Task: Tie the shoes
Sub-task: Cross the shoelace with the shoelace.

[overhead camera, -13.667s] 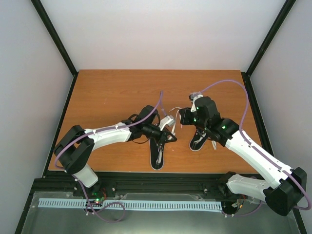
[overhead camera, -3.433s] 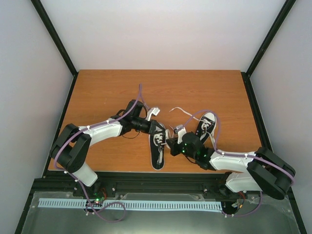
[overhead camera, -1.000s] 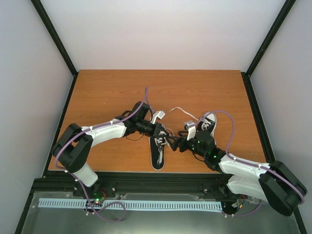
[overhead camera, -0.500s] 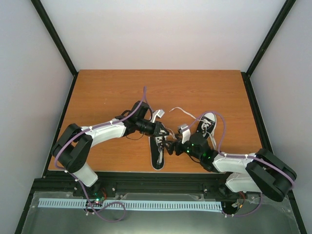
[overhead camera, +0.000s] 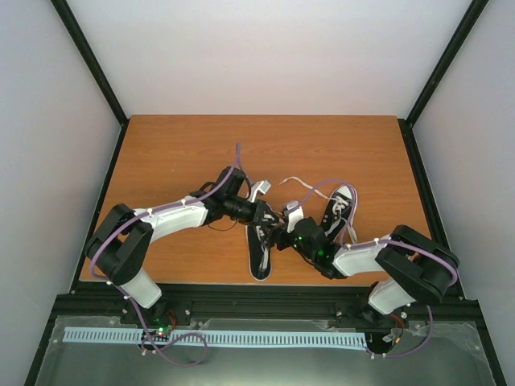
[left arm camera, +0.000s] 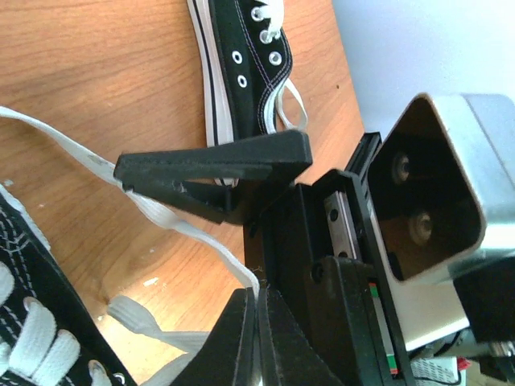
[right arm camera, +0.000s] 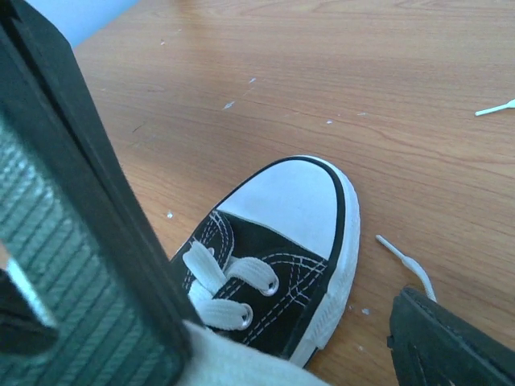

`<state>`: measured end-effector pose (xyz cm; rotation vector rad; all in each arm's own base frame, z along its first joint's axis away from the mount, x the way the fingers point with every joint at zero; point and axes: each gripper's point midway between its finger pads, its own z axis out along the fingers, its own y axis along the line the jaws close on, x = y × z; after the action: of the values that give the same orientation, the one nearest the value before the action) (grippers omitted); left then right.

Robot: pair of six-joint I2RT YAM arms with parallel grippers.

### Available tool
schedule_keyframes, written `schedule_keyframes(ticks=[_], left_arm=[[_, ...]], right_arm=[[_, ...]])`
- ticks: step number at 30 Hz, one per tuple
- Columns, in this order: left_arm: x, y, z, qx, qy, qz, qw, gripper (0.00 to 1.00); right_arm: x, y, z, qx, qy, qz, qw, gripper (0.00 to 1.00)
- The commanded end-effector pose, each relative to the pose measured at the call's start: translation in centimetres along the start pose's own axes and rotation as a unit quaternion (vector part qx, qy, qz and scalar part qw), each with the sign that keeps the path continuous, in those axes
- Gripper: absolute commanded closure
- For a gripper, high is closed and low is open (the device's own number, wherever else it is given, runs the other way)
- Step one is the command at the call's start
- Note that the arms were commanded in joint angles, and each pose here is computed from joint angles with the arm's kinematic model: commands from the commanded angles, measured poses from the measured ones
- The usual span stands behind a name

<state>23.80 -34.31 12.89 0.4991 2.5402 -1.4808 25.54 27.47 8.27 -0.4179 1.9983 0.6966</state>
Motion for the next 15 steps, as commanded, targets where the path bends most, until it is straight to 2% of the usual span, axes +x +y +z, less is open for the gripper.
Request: schedule_keyframes(ticks=[1, 5, 11, 15], left_arm=[[-0.47, -0.72, -0.26, 0.012, -0.007, 0.003, 1.0, 0.99], [-0.59, -0.69, -0.31, 0.012, -0.011, 0.003, 1.0, 0.99], [-0.81, -0.4, -0.7, 0.01, -0.019, 0.002, 1.0, 0.99], [-0.83, -0.05, -0.88, 0.007, -0.022, -0.002, 1.0, 0.99]], right_arm=[[-2.47, 0.11, 0.92, 0.035, -0.055, 0.009, 0.998, 0.2], [-2.45, 0.71, 1.47, 0.041, -0.057, 0.013, 0.997, 0.4], [-2.81, 0.69, 1.02, 0.049, -0.066, 0.018, 0.996, 0.62], [-3.3, 0.91, 0.64, 0.045, -0.072, 0.017, 0.996, 0.81]])
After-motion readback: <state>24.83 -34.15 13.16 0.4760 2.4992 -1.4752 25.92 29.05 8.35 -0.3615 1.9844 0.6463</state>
